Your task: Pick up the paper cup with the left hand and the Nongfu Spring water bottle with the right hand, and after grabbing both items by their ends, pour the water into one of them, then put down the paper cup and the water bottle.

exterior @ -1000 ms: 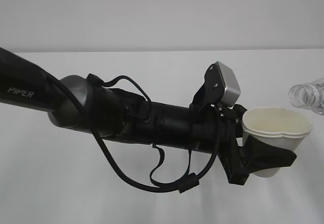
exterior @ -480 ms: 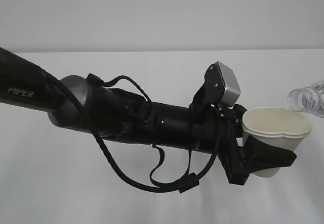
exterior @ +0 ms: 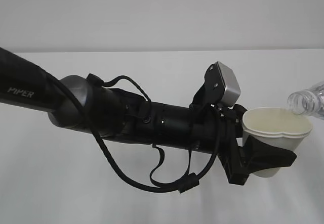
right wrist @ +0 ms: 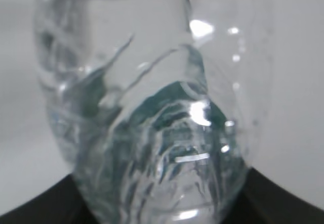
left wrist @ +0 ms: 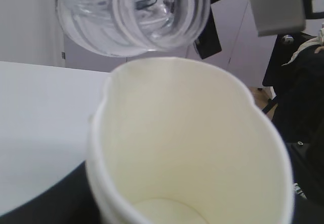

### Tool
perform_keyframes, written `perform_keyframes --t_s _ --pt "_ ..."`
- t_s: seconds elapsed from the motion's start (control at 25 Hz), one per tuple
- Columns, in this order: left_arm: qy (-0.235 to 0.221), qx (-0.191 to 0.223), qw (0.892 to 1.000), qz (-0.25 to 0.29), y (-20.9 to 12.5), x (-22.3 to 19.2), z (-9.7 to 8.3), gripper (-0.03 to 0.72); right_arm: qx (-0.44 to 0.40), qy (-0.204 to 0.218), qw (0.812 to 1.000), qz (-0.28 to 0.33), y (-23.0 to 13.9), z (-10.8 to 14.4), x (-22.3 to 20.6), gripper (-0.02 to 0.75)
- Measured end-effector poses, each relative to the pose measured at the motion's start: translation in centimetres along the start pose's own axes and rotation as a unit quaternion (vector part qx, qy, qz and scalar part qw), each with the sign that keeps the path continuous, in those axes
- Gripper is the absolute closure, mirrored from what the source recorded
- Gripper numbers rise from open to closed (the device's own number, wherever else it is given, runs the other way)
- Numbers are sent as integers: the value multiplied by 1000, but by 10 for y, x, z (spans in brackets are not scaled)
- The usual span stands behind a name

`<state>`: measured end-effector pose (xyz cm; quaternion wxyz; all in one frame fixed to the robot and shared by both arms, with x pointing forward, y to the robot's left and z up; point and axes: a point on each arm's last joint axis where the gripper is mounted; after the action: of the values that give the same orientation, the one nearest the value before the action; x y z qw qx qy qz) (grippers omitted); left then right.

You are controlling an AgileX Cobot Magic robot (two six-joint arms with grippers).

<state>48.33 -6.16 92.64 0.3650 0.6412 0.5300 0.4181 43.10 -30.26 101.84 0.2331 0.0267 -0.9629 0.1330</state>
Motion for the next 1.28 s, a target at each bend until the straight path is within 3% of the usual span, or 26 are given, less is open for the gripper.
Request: perform_keyframes --t_s 1.28 --pt "-4 -3 1000 6 -1 -2 -2 259 6 0 1000 16 -3 0 0 335"
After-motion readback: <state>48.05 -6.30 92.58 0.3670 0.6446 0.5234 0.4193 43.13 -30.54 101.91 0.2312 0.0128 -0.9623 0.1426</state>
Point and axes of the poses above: a point on each arm's last joint axis where the gripper is mounted, x pointing back along that axis away from the gripper, z along the wrist's bending axis when the last joint is at zero, y = z × x, and after that the axes turned 14 degrees about x, right-handed
